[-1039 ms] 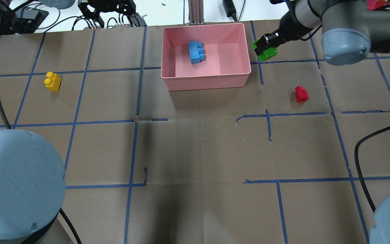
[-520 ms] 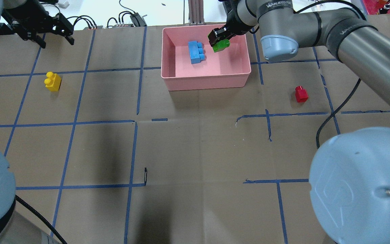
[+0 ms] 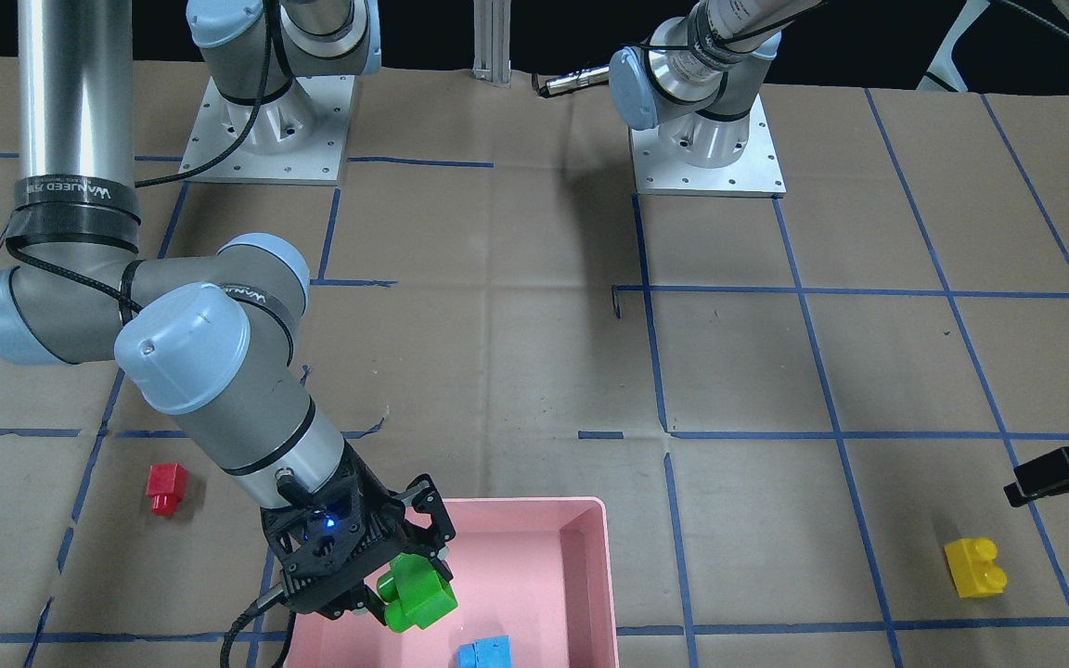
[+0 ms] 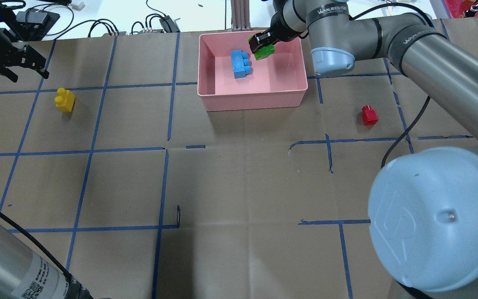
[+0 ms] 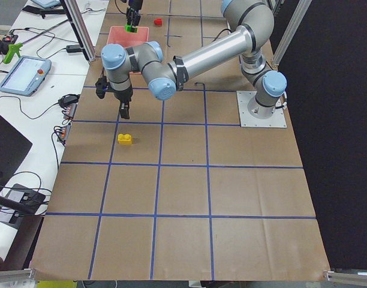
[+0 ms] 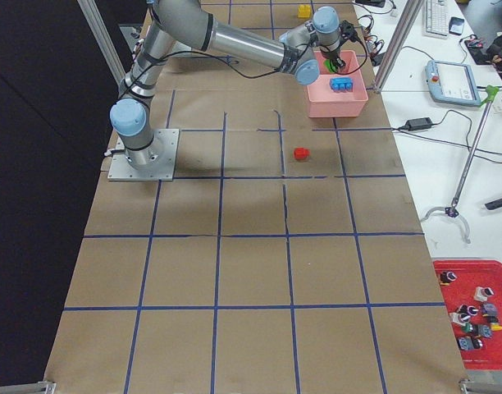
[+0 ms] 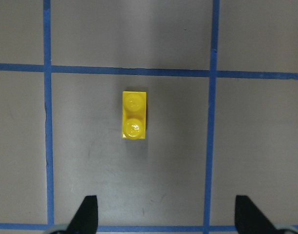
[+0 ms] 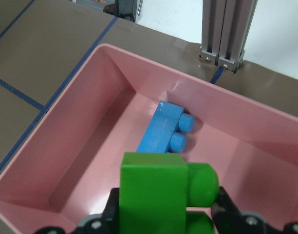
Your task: Put all blocks into box
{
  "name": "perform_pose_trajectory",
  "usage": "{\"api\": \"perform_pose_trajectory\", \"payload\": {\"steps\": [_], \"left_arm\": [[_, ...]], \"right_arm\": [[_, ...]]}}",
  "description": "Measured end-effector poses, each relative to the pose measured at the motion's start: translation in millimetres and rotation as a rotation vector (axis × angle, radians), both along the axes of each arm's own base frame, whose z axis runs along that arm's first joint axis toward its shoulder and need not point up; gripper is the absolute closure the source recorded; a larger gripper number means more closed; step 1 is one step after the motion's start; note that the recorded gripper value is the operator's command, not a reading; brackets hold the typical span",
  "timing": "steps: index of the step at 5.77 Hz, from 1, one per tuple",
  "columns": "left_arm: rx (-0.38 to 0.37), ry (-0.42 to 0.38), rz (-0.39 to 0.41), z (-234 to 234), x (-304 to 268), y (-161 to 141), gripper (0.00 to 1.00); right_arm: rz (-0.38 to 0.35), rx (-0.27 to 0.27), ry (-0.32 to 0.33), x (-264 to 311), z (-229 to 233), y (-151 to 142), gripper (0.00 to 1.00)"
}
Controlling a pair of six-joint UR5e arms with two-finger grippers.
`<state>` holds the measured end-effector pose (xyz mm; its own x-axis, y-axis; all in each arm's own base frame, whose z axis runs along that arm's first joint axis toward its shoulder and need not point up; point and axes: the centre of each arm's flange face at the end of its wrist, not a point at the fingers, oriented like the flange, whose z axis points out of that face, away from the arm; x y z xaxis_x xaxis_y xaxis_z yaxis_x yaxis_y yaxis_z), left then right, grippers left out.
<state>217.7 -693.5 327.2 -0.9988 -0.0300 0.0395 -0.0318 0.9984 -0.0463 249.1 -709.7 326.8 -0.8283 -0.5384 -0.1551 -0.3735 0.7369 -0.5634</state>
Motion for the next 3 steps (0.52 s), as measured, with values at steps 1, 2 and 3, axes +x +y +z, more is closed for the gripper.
{"api": "perform_pose_trajectory", "payload": {"steps": [1, 2, 3], "left_arm": [[-0.004, 0.000, 0.002, -40, 9, -13, 0.00], [-0.002, 0.004, 0.003, -75, 12, -22, 0.00], [-0.004, 0.005, 0.003, -107, 15, -30, 0.00]], "right_arm": [[0.003, -0.060, -0.012, 1, 3, -3, 0.00], [0.003, -0.081, -0.016, 2, 4, -4, 0.00], [0.002, -0.088, -0.016, 2, 5, -4, 0.00]]}}
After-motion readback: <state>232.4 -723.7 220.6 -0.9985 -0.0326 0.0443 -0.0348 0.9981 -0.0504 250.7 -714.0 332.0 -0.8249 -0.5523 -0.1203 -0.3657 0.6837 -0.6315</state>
